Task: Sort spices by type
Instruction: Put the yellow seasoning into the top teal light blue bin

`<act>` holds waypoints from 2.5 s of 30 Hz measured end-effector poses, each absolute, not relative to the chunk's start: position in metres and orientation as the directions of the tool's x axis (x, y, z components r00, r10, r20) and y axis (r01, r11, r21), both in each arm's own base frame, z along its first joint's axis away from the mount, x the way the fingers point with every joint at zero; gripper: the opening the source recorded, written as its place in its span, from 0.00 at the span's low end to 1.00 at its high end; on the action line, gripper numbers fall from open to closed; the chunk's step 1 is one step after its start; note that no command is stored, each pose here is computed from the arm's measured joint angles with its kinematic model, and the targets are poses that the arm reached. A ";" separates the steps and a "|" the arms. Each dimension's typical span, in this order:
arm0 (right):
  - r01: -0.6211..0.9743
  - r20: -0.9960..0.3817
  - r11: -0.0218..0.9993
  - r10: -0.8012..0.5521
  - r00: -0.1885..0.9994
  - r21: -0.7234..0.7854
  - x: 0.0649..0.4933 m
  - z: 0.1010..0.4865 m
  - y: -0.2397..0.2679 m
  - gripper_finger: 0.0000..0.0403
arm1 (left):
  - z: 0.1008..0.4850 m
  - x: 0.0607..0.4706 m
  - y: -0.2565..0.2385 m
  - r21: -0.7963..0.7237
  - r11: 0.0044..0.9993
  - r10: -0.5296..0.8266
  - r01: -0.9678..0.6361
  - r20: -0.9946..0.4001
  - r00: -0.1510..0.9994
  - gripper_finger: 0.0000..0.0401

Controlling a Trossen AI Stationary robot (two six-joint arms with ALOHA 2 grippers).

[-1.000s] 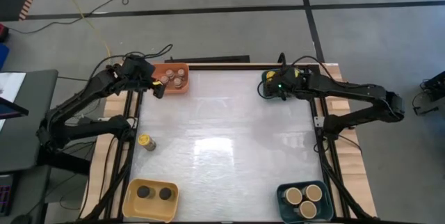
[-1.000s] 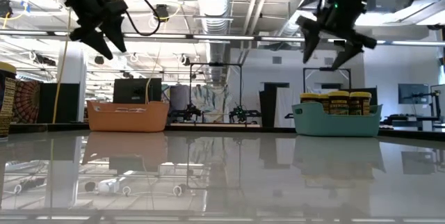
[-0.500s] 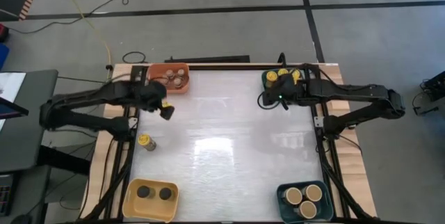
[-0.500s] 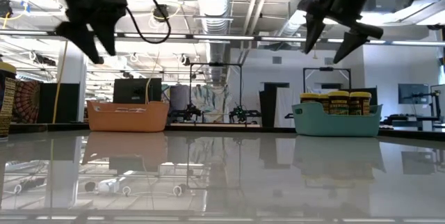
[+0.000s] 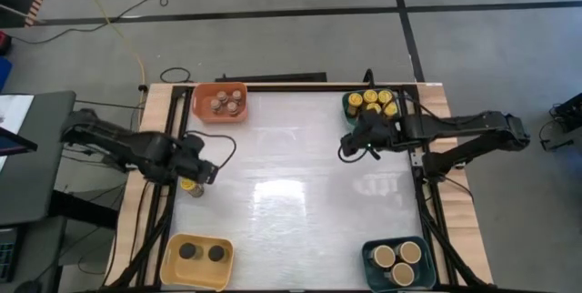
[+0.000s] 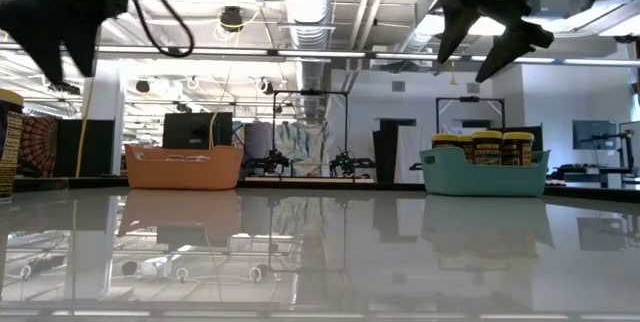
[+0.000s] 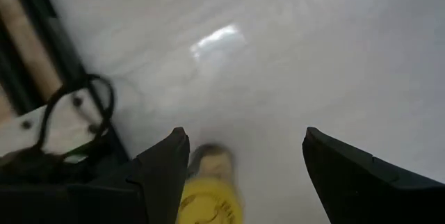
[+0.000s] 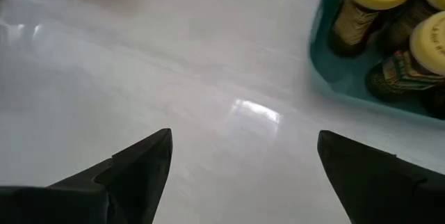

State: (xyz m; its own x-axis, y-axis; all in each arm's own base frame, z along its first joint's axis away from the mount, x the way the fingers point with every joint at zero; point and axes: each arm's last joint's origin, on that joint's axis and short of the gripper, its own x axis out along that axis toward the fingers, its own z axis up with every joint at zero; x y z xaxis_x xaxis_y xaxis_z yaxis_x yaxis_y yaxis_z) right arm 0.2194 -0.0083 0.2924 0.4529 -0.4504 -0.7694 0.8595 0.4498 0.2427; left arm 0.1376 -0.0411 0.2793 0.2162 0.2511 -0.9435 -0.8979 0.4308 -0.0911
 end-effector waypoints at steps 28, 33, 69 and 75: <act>0.822 -0.751 0.505 -0.427 0.504 0.265 0.222 0.294 0.008 0.95 | 0.232 0.128 -0.062 0.060 0.830 0.025 -0.554 -0.997 -0.070 0.67; 0.829 -0.751 0.492 -0.434 0.498 0.265 0.222 0.294 0.005 0.95 | 0.235 0.128 -0.063 0.015 0.831 -0.004 -0.557 -0.999 -0.034 0.67; 0.838 -0.751 0.481 -0.446 0.487 0.258 0.222 0.293 0.001 0.95 | 0.236 0.135 -0.058 -0.036 0.793 -0.012 -0.609 -0.999 0.044 0.42; 0.838 -0.751 0.482 -0.446 0.487 0.257 0.222 0.293 0.001 0.95 | 0.236 0.136 -0.056 -0.015 0.774 0.031 -0.633 -0.998 0.062 0.45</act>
State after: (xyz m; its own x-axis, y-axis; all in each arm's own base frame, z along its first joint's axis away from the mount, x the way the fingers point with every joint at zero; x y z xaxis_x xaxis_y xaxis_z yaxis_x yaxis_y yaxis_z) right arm 0.2220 0.0014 0.2931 0.4871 -0.4457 -0.7510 0.8376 0.4820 0.2572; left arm 0.1358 -0.0563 0.2365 0.0616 0.0307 -0.9976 -0.6329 0.7741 -0.0153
